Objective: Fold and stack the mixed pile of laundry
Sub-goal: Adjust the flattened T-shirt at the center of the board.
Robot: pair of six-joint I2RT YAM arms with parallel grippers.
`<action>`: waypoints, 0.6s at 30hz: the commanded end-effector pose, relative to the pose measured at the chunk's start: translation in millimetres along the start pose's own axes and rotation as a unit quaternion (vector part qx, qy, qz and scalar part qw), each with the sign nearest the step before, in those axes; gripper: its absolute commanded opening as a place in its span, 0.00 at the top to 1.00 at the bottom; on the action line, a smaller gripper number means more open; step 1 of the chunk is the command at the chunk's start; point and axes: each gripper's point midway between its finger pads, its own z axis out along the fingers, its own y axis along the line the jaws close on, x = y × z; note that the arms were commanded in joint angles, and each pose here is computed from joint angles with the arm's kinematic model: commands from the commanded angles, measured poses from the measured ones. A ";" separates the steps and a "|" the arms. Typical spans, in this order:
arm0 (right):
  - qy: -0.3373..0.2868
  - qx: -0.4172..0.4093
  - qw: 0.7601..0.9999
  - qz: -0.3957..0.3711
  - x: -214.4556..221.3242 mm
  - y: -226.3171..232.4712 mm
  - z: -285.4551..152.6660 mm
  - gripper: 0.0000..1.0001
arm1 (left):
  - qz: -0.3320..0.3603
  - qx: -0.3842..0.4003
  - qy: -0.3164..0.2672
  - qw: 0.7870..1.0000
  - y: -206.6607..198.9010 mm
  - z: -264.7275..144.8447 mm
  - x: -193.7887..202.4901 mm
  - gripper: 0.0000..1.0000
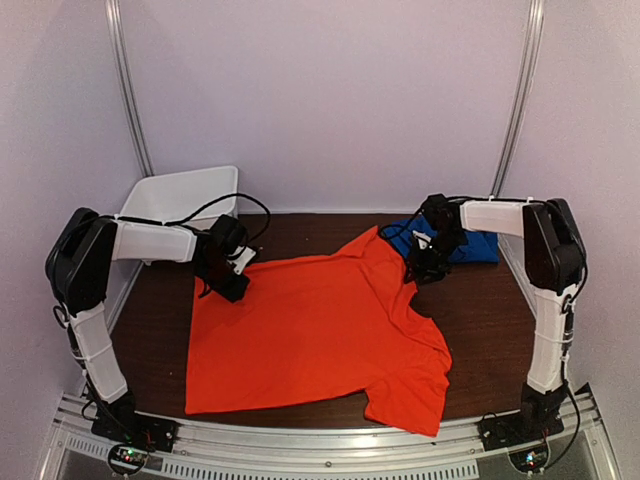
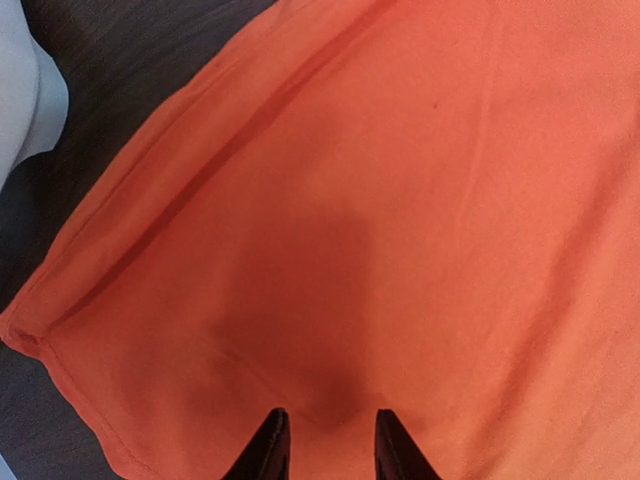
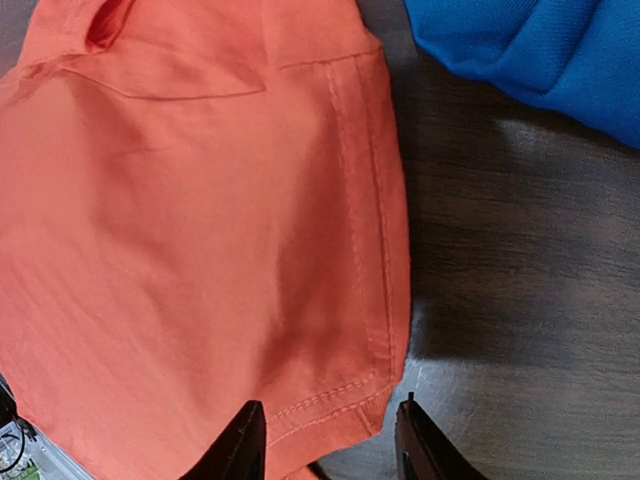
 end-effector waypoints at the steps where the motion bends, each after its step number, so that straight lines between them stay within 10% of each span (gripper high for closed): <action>1: 0.022 0.054 0.998 -0.013 2.4 -22.3 17.0 0.58 | -0.008 -0.019 0.019 1.000 6.1 -0.2 9.2 0.69; 8: 0.012 0.119 0.993 -0.023 -8.1 -50.8 12.4 1.00 | 0.002 -0.083 0.090 0.993 25.9 12.4 42.6 0.76; 18: -0.044 0.171 0.984 0.002 -57.5 -100.7 -21.6 1.00 | -0.025 -0.144 0.153 0.977 70.1 18.2 71.1 0.81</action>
